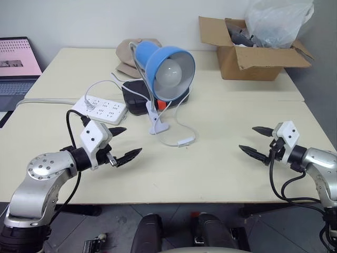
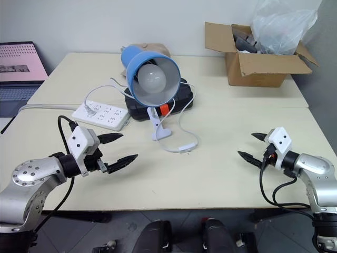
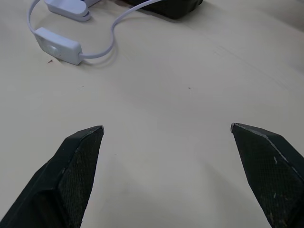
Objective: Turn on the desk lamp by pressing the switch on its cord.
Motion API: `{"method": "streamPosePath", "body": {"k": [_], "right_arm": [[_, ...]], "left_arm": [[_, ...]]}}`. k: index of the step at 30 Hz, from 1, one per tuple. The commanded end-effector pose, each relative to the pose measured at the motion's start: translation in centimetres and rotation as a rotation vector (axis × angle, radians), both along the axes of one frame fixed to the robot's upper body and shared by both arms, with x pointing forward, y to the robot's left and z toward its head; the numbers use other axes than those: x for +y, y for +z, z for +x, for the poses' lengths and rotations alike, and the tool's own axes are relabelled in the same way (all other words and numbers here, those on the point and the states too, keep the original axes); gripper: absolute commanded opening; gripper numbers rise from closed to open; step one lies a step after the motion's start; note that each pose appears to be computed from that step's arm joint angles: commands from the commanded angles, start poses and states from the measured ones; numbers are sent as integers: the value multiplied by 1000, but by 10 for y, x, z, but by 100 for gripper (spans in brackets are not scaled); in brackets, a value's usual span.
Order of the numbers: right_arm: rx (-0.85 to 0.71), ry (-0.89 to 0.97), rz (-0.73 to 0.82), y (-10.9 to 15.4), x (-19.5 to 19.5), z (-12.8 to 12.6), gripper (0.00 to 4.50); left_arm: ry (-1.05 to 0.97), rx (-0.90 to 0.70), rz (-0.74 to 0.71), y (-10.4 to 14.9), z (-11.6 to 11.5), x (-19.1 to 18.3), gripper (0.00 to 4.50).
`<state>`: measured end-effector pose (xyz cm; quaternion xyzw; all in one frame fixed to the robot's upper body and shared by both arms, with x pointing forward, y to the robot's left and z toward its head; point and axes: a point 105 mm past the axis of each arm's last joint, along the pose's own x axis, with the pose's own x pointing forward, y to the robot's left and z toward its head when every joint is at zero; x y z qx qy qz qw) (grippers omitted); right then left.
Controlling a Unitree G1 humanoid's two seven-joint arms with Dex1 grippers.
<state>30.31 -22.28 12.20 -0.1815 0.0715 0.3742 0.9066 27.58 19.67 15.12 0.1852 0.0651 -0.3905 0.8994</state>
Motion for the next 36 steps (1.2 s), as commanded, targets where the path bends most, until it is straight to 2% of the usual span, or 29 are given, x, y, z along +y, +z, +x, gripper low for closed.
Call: {"method": "streamPosePath", "body": {"k": [1, 6, 8, 11, 16, 21, 28, 36], "right_arm": [[-51, 36, -9, 14, 9, 2, 450], [-52, 62, -5, 20, 19, 1, 450], [-52, 65, -6, 21, 20, 1, 450], [-53, 64, -3, 25, 23, 0, 450], [-40, 88, 3, 27, 33, -5, 450], [-36, 98, 6, 29, 41, -9, 450], [-1, 86, -16, 31, 49, -16, 450], [70, 56, -70, 26, 58, -29, 450]], "left_arm": [[-23, -47, -25, 15, -3, -2, 449], [-20, -43, -2, 13, -4, 0, 449], [-76, -29, -3, 13, -8, -4, 449], [-141, 32, -62, 18, -14, -7, 449], [-96, -43, -11, 22, -1, 0, 449], [-119, -102, 19, 25, 14, -12, 449], [-309, -40, -6, 13, 21, -52, 449], [-395, 24, 99, -26, 47, -80, 449]]}}
